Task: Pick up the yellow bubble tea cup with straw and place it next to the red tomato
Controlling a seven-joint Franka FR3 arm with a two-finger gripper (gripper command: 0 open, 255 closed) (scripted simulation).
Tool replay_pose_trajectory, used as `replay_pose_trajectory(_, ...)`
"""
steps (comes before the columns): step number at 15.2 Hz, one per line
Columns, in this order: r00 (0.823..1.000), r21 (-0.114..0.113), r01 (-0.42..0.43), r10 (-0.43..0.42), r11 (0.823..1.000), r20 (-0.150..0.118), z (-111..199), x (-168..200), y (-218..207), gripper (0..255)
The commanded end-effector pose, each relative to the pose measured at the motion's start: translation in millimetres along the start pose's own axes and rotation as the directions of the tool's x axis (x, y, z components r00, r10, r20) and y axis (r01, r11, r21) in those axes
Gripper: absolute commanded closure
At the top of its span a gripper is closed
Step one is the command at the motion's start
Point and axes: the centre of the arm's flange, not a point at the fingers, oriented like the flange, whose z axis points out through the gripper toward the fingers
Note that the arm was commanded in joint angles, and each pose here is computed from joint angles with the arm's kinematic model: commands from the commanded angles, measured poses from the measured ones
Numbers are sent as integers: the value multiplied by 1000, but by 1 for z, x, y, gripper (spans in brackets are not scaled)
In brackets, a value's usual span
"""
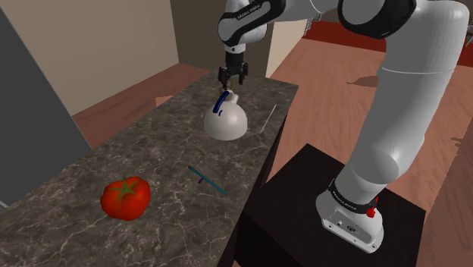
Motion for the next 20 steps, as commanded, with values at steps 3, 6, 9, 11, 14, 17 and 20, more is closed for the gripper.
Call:
replay_pose_trajectory(3,1000,-1,-9,9,1000,3,23,16,4,0)
replay_pose_trajectory(6,1000,-1,-9,9,1000,3,38,16,4,0)
replay_pose_trajectory(9,1000,-1,-9,9,1000,3,52,16,4,0)
replay_pose_trajectory(11,1000,-1,-9,9,1000,3,52,16,4,0)
replay_pose_trajectory(14,1000,-1,-9,9,1000,3,52,16,4,0)
replay_pose_trajectory(17,1000,-1,-9,9,1000,3,52,16,4,255)
replay_pose_trajectory(20,1000,-1,-9,9,1000,3,52,16,4,255)
